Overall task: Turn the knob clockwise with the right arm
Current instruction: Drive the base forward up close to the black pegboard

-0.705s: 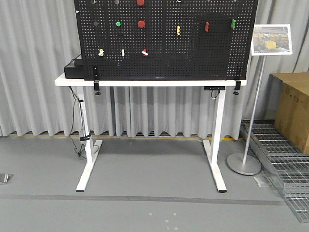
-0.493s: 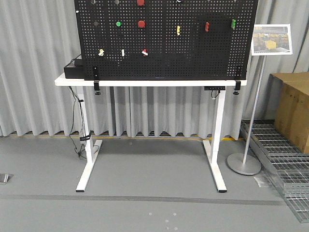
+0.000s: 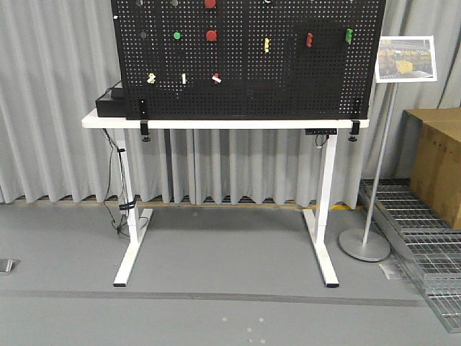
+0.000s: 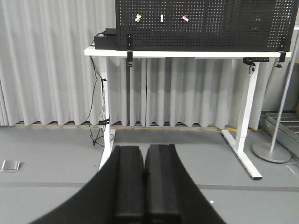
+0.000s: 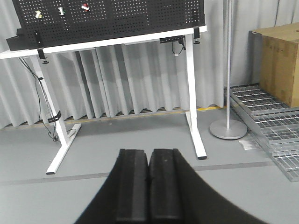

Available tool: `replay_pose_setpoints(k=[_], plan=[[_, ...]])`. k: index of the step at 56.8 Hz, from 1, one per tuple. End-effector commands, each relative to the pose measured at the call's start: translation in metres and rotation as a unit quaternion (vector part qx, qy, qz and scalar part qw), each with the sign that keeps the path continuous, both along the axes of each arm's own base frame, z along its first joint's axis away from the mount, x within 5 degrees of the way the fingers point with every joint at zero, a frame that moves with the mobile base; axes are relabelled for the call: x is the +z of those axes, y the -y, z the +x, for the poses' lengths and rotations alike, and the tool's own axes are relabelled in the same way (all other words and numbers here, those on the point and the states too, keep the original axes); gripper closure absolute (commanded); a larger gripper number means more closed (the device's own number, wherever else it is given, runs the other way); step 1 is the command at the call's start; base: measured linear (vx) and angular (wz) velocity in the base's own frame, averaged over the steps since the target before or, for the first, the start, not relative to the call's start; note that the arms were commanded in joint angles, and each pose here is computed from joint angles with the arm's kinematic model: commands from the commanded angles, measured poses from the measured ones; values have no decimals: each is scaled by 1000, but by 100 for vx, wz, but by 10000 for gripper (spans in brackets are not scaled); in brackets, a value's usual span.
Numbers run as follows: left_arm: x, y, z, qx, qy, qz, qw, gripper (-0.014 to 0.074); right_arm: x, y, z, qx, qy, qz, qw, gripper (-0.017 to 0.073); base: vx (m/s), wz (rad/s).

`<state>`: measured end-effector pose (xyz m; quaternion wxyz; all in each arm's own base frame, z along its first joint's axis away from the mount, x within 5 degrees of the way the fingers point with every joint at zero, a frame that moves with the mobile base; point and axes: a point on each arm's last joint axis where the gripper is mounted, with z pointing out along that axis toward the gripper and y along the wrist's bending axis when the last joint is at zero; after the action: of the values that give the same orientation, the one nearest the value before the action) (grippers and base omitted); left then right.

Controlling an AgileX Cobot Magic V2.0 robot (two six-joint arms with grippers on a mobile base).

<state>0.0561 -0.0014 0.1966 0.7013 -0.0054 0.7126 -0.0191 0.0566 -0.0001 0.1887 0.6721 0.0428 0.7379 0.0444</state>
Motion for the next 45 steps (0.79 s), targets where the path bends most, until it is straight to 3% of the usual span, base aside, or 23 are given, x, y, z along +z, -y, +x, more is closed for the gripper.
replay_pose_setpoints(k=[1, 45], plan=[[5, -1, 0, 3, 42, -3, 999, 600, 7, 0, 0, 2, 45, -4, 999, 568, 2, 1], [5, -1, 0, 3, 42, -3, 999, 600, 7, 0, 0, 2, 45, -4, 999, 568, 19, 2]])
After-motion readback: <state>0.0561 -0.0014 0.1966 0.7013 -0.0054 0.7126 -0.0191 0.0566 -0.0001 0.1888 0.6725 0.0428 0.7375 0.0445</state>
